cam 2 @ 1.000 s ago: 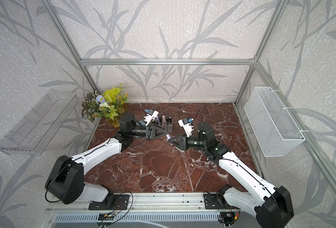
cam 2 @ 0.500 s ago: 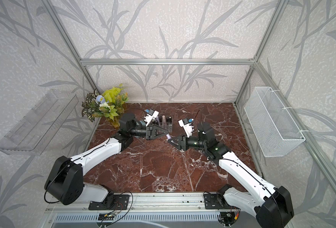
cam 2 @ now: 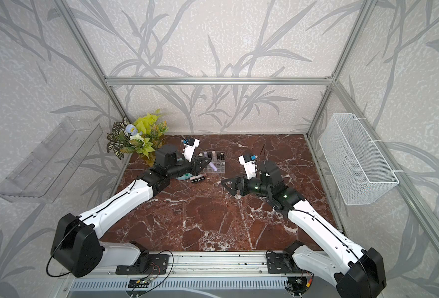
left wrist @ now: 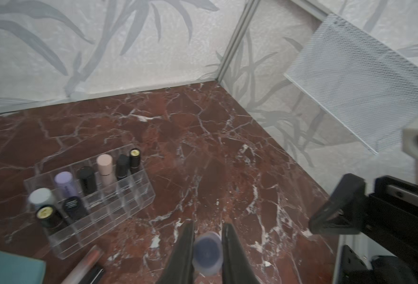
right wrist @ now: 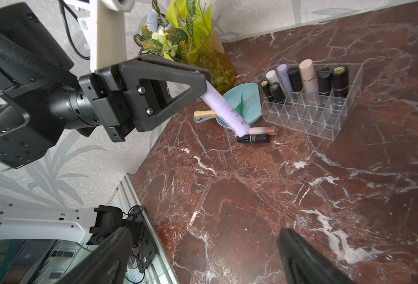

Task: Arrange the lipsticks in the organizer
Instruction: Pick up the lipstick at the center of the board, then place the lipstick in the storage box.

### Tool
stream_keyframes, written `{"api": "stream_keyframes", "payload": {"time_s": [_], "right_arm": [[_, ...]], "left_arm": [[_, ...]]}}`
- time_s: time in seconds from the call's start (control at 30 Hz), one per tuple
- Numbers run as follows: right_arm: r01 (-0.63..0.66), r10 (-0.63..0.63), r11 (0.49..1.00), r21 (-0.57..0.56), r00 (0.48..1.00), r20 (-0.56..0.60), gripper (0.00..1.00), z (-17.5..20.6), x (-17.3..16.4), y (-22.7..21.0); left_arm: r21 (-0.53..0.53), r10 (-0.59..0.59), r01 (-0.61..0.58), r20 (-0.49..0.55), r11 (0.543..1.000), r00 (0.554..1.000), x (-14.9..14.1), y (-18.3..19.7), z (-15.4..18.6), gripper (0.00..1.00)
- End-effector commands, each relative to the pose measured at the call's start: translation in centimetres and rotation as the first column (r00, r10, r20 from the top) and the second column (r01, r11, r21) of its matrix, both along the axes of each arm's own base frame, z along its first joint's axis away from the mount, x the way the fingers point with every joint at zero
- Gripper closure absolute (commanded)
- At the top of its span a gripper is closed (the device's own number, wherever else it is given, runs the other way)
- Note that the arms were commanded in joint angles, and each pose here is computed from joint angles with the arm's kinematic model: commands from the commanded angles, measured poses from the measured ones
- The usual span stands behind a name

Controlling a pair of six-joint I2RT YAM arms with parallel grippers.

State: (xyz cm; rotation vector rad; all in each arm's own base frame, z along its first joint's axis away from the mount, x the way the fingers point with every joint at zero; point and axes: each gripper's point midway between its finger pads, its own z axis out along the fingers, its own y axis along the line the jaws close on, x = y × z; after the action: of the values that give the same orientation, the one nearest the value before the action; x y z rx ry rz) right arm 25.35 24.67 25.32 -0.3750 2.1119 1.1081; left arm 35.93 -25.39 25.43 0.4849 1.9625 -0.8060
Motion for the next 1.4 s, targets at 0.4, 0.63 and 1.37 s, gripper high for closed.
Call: {"api": "stream_keyframes", "payload": {"time_s": [0.4,0.63,1.37], "right_arm": [[0.438,-0.397,0.854,-0.281,0.898,0.191,0.07,-8.3,4.5,-7.4],[0.469,-0.387,0.81,-0.352,0.879,0.279,0.07,-10.6,6.8,-7.4],[0.417,-0.319,0.836,-0.356,0.898,0.302,0.09,-11.3,8.8,-5.0]], "left_arm": [[0.339,0.301,-0.383,0.27,0.859,0.915,7.9,1.8,-3.4,0.91],[0.34,0.313,-0.398,0.279,0.852,0.908,8.8,1.1,-5.6,0.92],[0.365,0.366,-0.465,0.309,0.807,0.878,12.1,0.5,-10.1,0.95]]}}
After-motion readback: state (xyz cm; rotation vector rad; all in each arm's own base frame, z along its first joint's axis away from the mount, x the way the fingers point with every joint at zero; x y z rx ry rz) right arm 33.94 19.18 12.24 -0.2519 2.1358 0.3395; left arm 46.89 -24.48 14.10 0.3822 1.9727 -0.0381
